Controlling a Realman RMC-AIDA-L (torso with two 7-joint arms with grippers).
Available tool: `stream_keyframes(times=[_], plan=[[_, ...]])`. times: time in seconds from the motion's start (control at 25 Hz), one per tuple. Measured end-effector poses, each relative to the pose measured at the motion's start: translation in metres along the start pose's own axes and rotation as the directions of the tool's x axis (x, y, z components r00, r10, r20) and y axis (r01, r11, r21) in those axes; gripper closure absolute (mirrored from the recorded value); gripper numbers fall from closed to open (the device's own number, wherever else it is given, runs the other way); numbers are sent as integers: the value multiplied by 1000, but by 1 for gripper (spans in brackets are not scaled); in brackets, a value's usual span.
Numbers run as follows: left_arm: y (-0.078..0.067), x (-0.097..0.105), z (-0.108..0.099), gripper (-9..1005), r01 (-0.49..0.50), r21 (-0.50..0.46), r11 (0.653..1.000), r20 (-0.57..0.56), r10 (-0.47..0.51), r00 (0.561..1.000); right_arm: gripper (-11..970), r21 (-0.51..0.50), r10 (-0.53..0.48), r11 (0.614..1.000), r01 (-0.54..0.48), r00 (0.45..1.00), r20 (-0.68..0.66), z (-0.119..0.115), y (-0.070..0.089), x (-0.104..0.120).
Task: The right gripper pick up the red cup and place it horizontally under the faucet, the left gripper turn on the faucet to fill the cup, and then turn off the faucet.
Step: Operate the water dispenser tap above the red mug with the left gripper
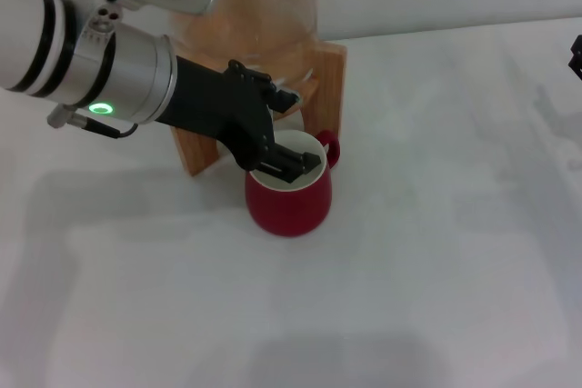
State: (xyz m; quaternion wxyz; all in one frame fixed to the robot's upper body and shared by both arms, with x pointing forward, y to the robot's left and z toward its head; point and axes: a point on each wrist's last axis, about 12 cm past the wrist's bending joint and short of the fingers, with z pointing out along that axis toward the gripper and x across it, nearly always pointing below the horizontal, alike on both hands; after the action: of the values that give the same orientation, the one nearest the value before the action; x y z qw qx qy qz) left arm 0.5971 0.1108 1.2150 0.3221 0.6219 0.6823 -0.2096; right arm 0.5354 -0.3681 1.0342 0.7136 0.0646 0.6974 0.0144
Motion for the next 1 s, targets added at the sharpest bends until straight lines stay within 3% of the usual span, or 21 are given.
stream_keyframes(times=[1.0], plan=[[5, -10, 1, 165, -21, 8, 1000, 15, 21, 1000, 116, 7, 6, 1000, -6, 1000, 5, 0, -1, -1]])
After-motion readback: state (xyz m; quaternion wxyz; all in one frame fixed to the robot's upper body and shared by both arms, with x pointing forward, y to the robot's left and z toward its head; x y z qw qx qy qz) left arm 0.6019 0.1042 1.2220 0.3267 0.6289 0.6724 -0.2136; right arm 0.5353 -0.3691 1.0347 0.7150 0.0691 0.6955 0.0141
